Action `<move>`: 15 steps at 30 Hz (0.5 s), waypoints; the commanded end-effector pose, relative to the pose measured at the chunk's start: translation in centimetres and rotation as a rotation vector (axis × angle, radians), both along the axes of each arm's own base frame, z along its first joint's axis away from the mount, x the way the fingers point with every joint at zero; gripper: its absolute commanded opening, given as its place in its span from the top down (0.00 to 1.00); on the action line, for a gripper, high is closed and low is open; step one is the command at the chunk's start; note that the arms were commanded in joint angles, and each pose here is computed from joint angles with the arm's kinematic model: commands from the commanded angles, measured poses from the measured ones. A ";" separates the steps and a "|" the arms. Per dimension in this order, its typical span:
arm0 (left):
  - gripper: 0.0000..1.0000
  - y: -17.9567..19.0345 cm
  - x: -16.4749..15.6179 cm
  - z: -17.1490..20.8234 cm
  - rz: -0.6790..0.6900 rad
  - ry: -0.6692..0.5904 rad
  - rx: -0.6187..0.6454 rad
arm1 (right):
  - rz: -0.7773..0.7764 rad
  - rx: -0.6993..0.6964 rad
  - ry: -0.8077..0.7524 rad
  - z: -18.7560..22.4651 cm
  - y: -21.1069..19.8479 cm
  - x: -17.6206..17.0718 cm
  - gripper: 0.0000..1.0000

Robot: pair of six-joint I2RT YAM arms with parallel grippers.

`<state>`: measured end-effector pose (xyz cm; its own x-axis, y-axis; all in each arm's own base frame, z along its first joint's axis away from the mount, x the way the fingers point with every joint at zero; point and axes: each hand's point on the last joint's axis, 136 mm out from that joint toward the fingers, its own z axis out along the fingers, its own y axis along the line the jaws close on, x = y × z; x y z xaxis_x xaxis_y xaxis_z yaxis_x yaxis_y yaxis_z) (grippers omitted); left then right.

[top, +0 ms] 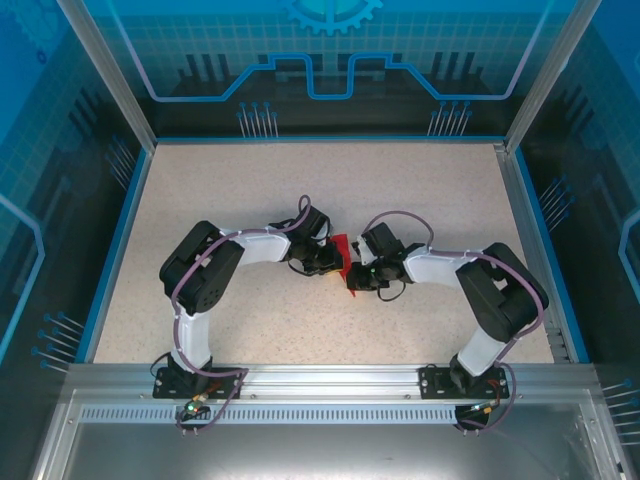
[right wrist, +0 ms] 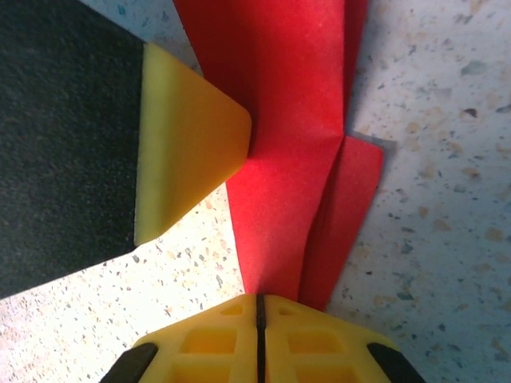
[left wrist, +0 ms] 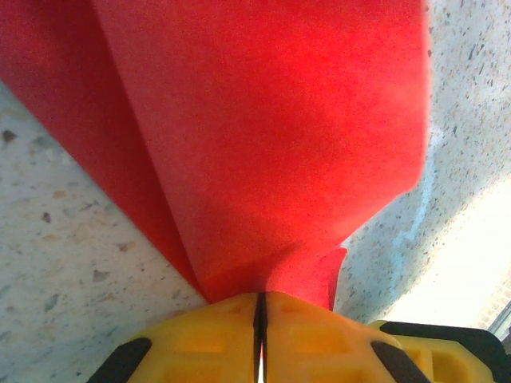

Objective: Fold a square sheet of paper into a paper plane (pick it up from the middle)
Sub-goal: Fold the wing for the fifth time at the center of the table.

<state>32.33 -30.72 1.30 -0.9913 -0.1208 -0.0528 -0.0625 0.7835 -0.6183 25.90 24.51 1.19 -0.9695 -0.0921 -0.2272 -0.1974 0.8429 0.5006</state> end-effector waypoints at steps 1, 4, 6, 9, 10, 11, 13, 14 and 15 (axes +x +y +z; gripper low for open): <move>0.86 1.6 -0.3 -2.0 -0.015 0.008 0.097 | 0.001 -0.098 0.089 -2.8 -1.9 -2.3 0.92; 0.82 0.7 0.4 -0.4 -0.086 -0.062 0.064 | 0.007 -0.147 0.121 -3.7 -3.0 -3.2 0.92; 0.80 0.1 0.8 1.1 -0.136 -0.125 0.030 | 0.006 -0.157 0.135 -4.0 -3.2 -3.5 0.92; 0.78 -0.2 1.3 3.2 -0.177 -0.214 -0.016 | 0.000 -0.157 0.148 -4.2 -3.3 -3.5 0.93; 0.78 0.0 1.4 3.6 -0.180 -0.236 -0.022 | -0.001 -0.154 0.148 -4.2 -3.2 -3.5 0.93; 0.78 0.2 1.6 3.8 -0.181 -0.254 -0.024 | -0.005 -0.150 0.150 -4.2 -3.2 -3.5 0.93; 0.78 0.8 2.0 3.9 -0.177 -0.271 -0.040 | -0.009 -0.145 0.154 -4.2 -3.1 -3.5 0.94; 0.78 1.0 2.2 4.0 -0.176 -0.279 -0.057 | -0.011 -0.141 0.151 -4.1 -3.1 -3.4 0.94; 0.78 1.1 2.3 4.2 -0.182 -0.292 -0.075 | -0.013 -0.141 0.154 -4.2 -3.2 -3.4 0.94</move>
<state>33.79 -30.02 3.82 -0.9682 0.0186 -0.2494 0.1757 0.7603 -0.6254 25.83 24.40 1.00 -0.9696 -0.0970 -0.2248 -0.1998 0.8440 0.4976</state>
